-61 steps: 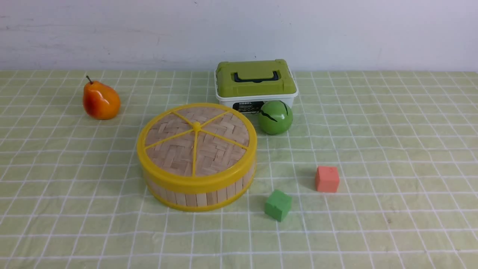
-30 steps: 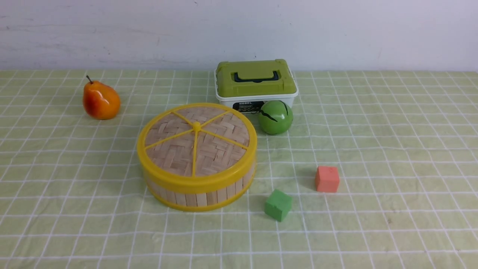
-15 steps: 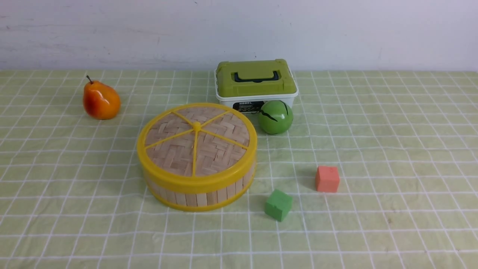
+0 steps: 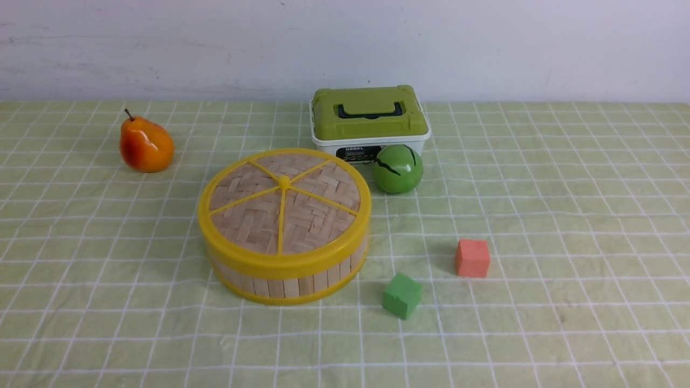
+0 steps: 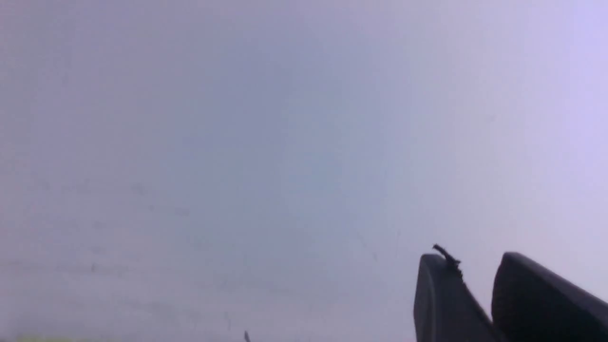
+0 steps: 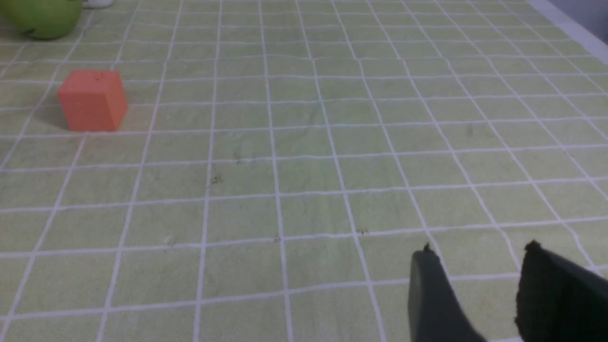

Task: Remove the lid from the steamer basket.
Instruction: Use the left arm to lift the lid of the steamer

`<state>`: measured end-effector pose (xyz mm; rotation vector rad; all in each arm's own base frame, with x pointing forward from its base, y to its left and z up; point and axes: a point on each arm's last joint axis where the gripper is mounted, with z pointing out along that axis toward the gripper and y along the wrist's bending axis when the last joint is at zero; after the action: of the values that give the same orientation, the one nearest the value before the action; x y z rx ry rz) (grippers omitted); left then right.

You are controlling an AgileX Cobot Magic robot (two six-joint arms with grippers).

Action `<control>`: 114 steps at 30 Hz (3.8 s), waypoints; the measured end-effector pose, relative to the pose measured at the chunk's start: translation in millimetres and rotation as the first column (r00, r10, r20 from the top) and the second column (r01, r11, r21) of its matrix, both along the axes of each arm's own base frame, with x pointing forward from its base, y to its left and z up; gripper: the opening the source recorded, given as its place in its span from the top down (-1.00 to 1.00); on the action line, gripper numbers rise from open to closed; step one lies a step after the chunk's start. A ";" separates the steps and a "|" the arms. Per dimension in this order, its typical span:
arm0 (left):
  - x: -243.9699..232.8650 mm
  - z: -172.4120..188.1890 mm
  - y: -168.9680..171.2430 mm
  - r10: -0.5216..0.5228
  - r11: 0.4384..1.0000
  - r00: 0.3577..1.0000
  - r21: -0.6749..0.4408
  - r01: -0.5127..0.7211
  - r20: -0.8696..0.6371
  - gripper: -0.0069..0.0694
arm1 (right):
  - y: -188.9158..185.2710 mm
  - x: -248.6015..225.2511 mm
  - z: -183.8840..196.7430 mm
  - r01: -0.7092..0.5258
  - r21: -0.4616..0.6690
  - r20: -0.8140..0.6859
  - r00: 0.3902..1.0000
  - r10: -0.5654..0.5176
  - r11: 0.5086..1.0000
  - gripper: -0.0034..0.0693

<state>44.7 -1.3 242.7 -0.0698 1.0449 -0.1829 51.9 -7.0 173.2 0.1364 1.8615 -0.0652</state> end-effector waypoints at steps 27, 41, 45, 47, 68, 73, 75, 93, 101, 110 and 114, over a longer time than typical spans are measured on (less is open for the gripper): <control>27.4 163.3 -1.1 -0.044 0.996 0.996 -0.077 0.038 -0.076 0.85 | 0.0 0.0 0.0 0.000 0.000 0.000 1.000 0.000 1.000 0.24; 171.0 160.8 -6.4 -0.105 0.976 0.597 -0.197 -0.091 -0.796 0.85 | 0.0 0.0 0.0 0.000 0.000 0.000 1.000 0.000 1.000 0.24; 201.5 155.2 -14.2 -0.132 0.986 0.381 -0.160 -0.044 -0.915 0.85 | 0.0 0.0 0.0 0.000 0.000 0.000 1.000 0.000 1.000 0.24; 217.9 150.3 -24.0 -0.208 0.977 0.271 -0.211 0.019 -0.940 0.85 | 0.0 0.0 0.0 0.000 0.000 0.000 1.000 0.000 1.000 0.24; 317.5 105.2 -156.7 -0.106 0.890 0.007 -0.092 0.447 -0.994 0.85 | 0.0 0.0 0.0 0.000 0.000 0.000 1.000 0.000 1.000 0.24; 347.2 82.3 -169.1 -0.025 0.888 -0.033 -0.037 0.459 -0.999 0.67 | 0.0 0.0 0.0 0.000 0.000 0.000 1.000 0.000 1.000 0.24; 356.2 75.0 -170.7 0.000 0.889 -0.030 -0.014 0.458 -1.000 0.47 | 0.0 0.0 0.0 0.000 0.000 0.000 1.000 0.000 1.000 0.24; 393.1 19.2 -176.4 0.072 0.917 -0.023 0.057 0.395 -0.997 0.09 | 0.0 0.0 0.0 0.000 0.000 0.000 1.000 0.000 1.000 0.24; 393.2 19.7 -175.9 0.078 0.916 -0.022 0.063 0.395 -0.997 0.54 | 0.0 0.0 0.0 0.000 0.000 0.000 1.000 0.000 1.000 0.24; 393.0 26.3 -175.8 0.074 0.920 -0.024 0.059 0.388 -0.997 0.54 | 0.0 0.0 0.0 0.000 0.000 0.000 1.000 0.000 1.000 0.24; 385.1 65.5 -172.7 0.038 0.925 0.048 0.053 0.375 -0.998 0.54 | 0.0 0.0 0.0 0.000 0.000 0.000 1.000 0.000 1.000 0.24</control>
<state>429.8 -174.0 308.3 0.2902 2.5800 -0.1789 51.9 -7.0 173.2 0.1364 1.8615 -0.0652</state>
